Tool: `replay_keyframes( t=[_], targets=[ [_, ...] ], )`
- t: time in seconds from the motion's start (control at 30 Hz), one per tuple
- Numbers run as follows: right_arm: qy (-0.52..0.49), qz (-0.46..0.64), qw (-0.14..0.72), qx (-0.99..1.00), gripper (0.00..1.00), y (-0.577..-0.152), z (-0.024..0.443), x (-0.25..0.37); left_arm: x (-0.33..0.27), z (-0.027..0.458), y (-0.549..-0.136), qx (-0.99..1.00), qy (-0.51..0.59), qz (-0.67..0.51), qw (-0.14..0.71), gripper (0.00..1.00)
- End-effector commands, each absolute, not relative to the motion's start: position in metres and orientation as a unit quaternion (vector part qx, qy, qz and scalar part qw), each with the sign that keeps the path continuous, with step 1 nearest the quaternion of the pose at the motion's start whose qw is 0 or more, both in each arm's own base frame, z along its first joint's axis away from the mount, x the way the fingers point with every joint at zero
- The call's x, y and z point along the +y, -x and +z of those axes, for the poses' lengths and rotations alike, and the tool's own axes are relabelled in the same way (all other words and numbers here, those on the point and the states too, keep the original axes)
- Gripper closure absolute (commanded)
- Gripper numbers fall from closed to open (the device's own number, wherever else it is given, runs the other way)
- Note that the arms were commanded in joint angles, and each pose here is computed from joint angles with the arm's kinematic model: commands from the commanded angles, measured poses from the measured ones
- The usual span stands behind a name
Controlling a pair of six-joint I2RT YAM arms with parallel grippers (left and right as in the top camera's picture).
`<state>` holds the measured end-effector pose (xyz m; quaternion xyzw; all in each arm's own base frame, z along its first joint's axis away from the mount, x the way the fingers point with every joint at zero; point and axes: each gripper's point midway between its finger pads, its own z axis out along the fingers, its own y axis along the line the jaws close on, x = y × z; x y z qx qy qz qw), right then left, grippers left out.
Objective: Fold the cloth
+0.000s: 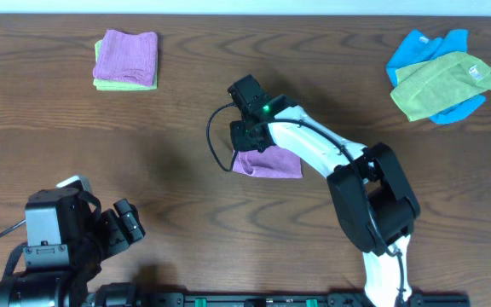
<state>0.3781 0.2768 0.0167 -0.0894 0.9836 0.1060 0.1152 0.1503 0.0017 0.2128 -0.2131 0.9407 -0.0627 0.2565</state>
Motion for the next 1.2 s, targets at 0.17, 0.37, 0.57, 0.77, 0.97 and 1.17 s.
replay_keyframes(
  t=[0.17, 0.37, 0.57, 0.77, 0.97, 1.17],
  targets=[
    [0.090, 0.106, 0.128, 0.982, 0.97, -0.384, 0.014, 0.280, 0.006, 0.210, -0.150, 0.941, 0.217, -0.052, 0.255, 0.05],
    [0.090, 0.109, 0.134, 0.981, 0.99, -0.387, 0.015, 0.282, 0.006, 0.210, -0.150, 0.941, 0.217, -0.052, 0.255, 0.05],
    [0.090, 0.110, 0.135, 0.981, 0.98, -0.387, 0.018, 0.282, 0.006, 0.210, -0.150, 0.941, 0.217, -0.052, 0.255, 0.05],
    [0.089, 0.118, 0.156, 0.977, 0.98, -0.395, 0.040, 0.286, 0.006, 0.210, -0.150, 0.941, 0.217, -0.052, 0.255, 0.05],
    [0.083, 0.102, 0.182, 0.974, 0.98, -0.404, 0.055, 0.280, 0.005, 0.210, -0.150, 0.941, 0.217, -0.052, 0.255, 0.05],
    [0.052, 0.069, 0.197, 0.977, 0.99, -0.409, 0.058, 0.266, 0.005, 0.210, -0.149, 0.941, 0.217, -0.052, 0.254, 0.05]
  ],
)
